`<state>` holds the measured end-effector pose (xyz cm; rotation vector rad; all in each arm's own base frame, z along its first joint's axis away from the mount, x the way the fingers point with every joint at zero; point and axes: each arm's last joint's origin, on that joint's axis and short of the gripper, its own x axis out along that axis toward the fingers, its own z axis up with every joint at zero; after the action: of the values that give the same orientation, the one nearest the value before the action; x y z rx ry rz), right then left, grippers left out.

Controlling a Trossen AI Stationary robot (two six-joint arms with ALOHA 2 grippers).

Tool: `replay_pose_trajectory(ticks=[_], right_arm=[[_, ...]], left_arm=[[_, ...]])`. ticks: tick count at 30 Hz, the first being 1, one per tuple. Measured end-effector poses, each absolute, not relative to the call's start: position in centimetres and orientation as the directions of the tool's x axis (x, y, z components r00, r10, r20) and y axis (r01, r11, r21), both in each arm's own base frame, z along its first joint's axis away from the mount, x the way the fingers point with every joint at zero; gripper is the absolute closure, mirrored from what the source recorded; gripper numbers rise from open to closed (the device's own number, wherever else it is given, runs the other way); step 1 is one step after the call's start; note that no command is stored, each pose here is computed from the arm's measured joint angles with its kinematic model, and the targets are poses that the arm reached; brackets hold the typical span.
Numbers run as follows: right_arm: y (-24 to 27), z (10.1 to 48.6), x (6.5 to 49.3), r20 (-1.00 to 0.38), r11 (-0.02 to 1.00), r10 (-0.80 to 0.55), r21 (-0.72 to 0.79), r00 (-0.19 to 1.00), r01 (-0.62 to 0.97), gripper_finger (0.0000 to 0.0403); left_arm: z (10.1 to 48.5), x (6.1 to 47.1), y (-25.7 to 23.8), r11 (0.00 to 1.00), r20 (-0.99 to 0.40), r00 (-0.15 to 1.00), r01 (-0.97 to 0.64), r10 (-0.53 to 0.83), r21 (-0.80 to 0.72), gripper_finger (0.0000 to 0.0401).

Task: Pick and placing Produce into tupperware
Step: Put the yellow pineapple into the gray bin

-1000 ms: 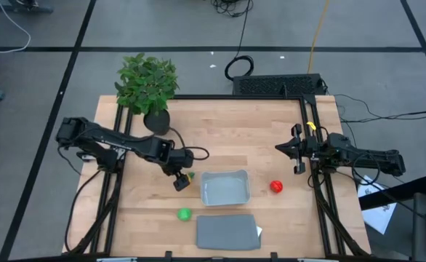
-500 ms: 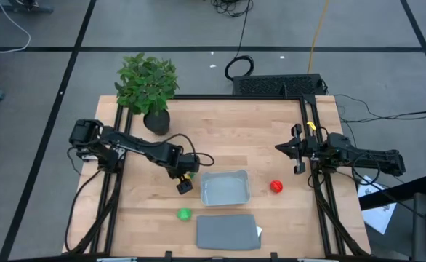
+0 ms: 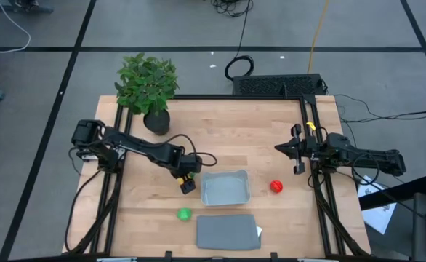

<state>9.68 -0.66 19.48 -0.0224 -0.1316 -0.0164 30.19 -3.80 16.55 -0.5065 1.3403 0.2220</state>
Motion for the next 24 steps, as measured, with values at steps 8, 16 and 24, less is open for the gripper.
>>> replay_pose_trajectory(ticks=[8,16,24], right_arm=[[-0.7,19.4,9.8,0.117,1.000,-0.015,-0.020,0.993,0.018,0.0403],[-0.7,19.4,9.8,0.119,1.000,-0.015,-0.020,0.993,0.018,0.0403],[-0.7,19.4,9.8,0.119,1.000,-0.015,-0.020,0.993,0.018,0.0403]], left_arm=[[15.5,30.4,-4.2,0.877,-0.970,0.196,-0.430,-0.142,-0.215,0.0054],[15.2,30.4,-4.2,0.888,-0.974,0.178,-0.413,-0.139,-0.202,0.0055],[14.9,30.4,-4.2,0.894,-0.976,0.168,-0.403,-0.138,-0.195,0.0117]])
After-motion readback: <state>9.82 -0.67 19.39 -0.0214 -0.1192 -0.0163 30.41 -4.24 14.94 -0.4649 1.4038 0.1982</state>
